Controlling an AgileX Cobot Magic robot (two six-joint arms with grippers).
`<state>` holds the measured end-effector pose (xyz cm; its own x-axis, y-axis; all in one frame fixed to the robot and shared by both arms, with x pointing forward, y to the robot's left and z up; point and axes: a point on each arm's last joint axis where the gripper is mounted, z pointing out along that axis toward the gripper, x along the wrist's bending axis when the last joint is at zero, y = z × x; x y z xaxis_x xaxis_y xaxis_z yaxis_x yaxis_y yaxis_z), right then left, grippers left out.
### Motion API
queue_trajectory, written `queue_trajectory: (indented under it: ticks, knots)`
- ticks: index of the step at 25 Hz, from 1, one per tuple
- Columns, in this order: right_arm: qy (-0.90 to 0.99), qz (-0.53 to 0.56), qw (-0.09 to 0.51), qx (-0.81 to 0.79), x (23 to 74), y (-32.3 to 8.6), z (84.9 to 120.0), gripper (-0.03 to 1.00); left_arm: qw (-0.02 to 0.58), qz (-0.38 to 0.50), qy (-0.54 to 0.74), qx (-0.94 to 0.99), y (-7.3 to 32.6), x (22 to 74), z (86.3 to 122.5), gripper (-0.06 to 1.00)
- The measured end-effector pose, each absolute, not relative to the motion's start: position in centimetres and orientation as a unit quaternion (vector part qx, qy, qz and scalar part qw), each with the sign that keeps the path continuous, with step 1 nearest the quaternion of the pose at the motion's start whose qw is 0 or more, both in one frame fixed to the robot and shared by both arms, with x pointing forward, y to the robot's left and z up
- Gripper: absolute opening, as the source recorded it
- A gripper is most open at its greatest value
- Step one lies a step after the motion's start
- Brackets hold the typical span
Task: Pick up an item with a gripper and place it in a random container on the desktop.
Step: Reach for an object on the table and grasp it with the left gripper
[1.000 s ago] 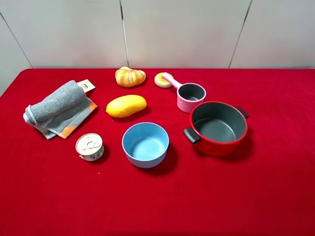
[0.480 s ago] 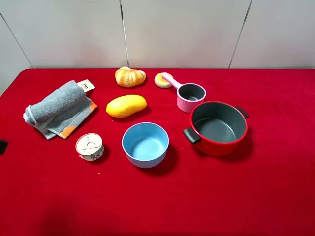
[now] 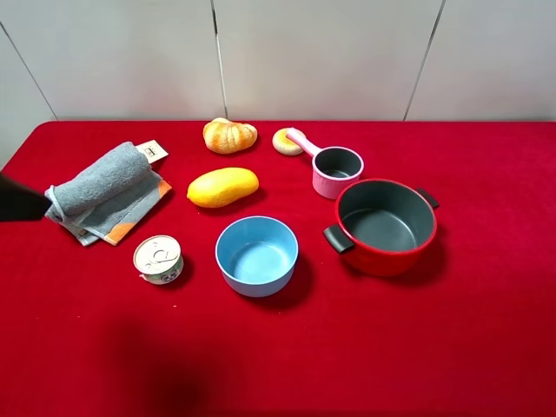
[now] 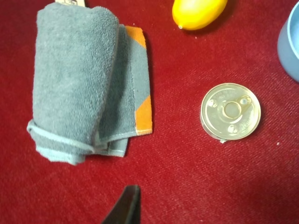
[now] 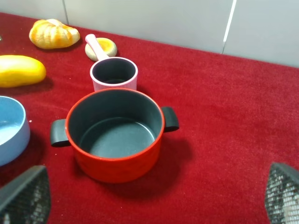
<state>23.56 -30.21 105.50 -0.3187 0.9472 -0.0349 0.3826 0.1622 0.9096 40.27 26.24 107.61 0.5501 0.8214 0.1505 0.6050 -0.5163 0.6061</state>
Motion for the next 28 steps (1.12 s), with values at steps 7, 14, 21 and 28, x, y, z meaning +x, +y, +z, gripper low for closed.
queue_trajectory:
  ticks: [7,14,21,28]
  knots:
    - [0.688,0.431,0.328,0.483,23.6,-30.2,105.5,0.69,0.219,0.186,0.376,0.881,25.1,43.0,106.2,0.98]
    - [0.688,0.431,0.328,0.483,23.6,-30.2,105.5,0.69,0.201,0.152,0.342,0.905,23.2,44.8,103.8,0.98]
    - [0.688,0.431,0.328,0.483,23.6,-30.2,105.5,0.69,0.18,0.12,0.329,0.919,21.7,46.2,101.3,0.98]
    - [0.688,0.431,0.328,0.483,23.6,-30.2,105.5,0.69,0.168,0.101,0.307,0.931,19.8,47.1,99.0,0.98]
